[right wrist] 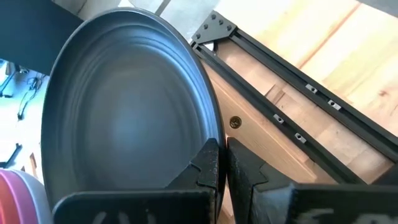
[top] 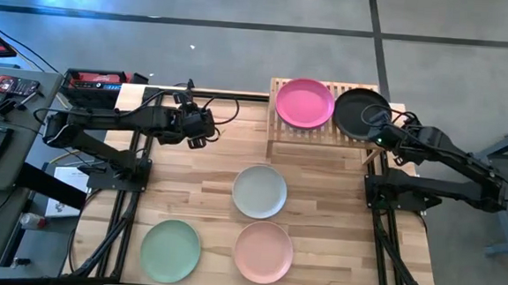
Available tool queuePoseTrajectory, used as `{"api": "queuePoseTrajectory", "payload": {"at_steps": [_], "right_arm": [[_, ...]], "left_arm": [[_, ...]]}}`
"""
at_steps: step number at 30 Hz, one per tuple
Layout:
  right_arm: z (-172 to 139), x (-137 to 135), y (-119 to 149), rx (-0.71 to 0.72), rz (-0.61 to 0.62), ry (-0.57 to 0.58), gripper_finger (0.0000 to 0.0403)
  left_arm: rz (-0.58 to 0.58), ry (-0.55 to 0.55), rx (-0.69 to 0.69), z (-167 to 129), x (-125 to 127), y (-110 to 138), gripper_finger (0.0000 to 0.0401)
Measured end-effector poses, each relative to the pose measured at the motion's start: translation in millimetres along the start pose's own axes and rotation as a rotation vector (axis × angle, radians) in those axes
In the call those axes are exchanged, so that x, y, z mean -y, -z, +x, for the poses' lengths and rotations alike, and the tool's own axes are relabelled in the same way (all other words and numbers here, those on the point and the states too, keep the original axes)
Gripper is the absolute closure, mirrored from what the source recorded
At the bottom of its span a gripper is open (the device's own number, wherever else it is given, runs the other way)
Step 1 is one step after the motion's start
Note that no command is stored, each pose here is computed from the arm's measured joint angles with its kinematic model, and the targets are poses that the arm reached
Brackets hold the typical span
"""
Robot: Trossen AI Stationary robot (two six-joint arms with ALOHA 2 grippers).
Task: Place and stack plates onto a shelf
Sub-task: Put the black plate on the shelf
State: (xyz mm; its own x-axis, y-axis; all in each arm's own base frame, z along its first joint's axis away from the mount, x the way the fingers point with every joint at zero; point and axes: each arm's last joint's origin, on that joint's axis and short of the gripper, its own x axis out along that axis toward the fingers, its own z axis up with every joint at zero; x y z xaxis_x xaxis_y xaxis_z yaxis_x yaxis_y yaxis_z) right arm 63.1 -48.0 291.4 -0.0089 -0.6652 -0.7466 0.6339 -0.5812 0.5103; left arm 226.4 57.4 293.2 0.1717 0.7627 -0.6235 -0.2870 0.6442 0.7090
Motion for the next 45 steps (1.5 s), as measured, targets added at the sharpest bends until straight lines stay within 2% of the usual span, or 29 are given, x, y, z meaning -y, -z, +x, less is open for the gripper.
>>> {"api": "queuePoseTrajectory", "payload": {"at_steps": [14, 23, 28, 40, 45], "right_arm": [[0.0, -1.0, -0.5, 0.022, -0.028, -0.015, 0.0399], [0.5, -2.9, 0.1, 0.039, -0.021, -0.026, 0.0318], [-0.9, -4.0, -0.7, 0.036, -0.023, -0.035, 0.0295], [-22.0, -13.9, -4.1, -0.287, -0.149, -0.060, 0.0293], [-19.5, -15.3, 0.5, -0.335, -0.183, -0.032, 0.0293]], "left_arm": [[-0.002, 0.003, 0.001, -0.1, 0.2, -0.1, 0.0295], [-0.001, 0.003, 0.001, -0.1, 0.2, -0.1, 0.0295], [-0.001, 0.003, 0.001, -0.1, 0.2, -0.1, 0.0295], [-0.031, 0.010, 0.031, -0.1, -0.1, -3.8, 0.0295], [-0.034, 0.060, 0.042, -0.3, 1.4, -4.4, 0.0295]]}}
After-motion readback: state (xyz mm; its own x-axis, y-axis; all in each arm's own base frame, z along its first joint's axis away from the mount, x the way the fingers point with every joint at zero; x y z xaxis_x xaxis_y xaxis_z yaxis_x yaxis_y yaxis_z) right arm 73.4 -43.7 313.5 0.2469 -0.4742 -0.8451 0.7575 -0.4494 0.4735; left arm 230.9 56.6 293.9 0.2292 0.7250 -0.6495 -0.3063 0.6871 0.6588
